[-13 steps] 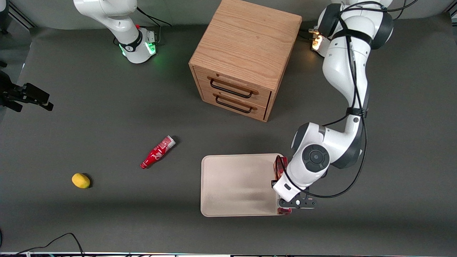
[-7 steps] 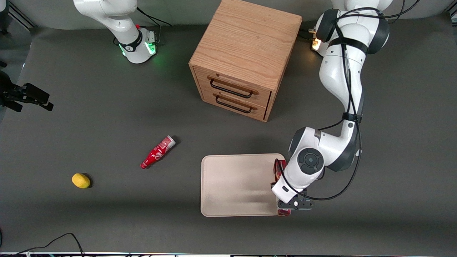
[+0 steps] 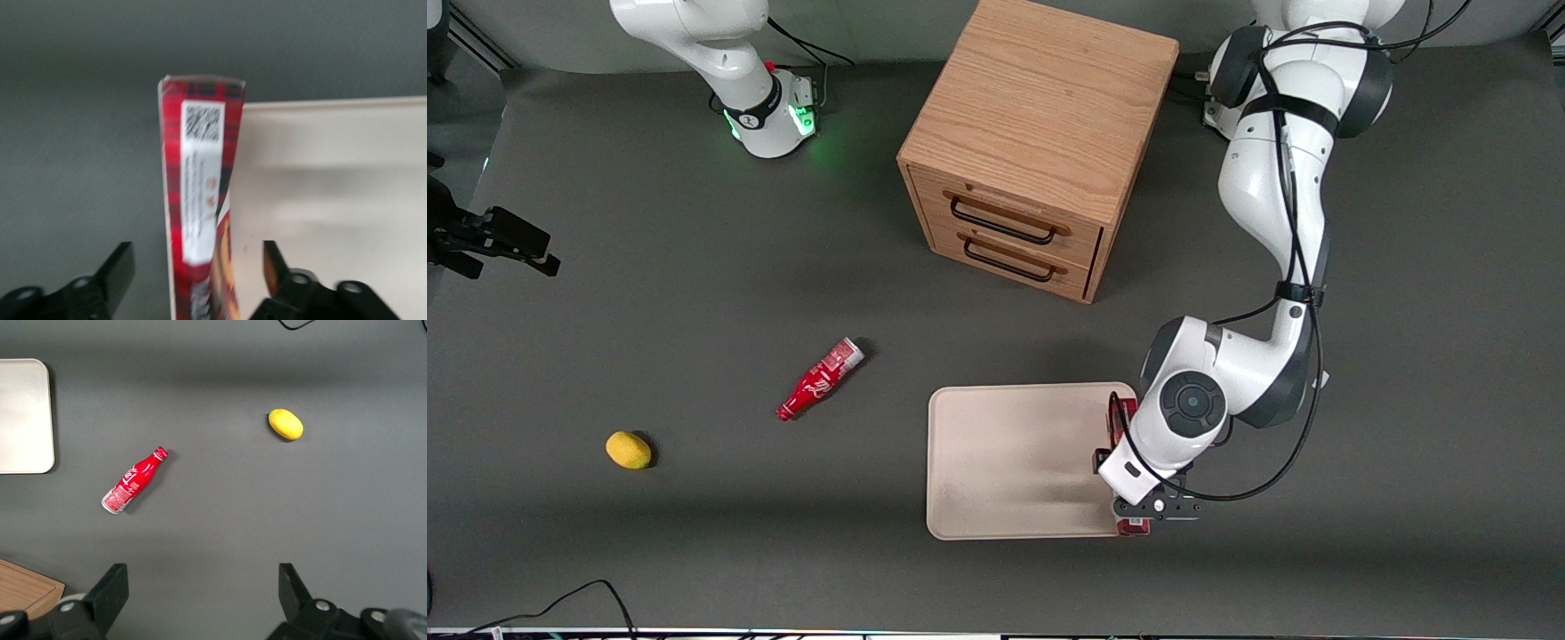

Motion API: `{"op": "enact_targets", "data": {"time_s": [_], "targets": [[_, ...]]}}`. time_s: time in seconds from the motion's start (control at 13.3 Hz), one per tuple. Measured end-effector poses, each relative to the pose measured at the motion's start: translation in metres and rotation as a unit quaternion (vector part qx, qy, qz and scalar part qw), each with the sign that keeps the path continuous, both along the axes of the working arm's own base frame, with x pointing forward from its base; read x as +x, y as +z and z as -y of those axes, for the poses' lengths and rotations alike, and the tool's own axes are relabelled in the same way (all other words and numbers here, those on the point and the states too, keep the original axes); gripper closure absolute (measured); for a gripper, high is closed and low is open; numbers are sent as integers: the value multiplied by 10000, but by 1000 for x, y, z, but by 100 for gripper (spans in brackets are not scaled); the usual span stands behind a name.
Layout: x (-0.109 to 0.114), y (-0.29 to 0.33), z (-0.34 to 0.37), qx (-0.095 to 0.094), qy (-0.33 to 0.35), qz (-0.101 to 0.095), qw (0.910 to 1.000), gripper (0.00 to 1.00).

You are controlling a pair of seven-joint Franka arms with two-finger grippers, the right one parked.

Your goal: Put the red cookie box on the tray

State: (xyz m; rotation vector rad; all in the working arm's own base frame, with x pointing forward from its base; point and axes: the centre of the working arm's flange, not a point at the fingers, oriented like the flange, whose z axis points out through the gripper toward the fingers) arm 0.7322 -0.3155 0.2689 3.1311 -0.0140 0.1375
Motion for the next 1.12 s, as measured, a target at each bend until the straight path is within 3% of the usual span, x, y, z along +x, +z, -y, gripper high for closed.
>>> {"op": "enact_targets", "data": {"time_s": [0.07,0.45,0.82,1.12], "targets": [[-1,19,-2,96,2,-127,9999,0],[-20,152,-40,455,-421,-452,9971,0],[-43,228,-158,493,-806,-680,9932,0],[-103,260,-266,401,-679,-972,9921,0]]}}
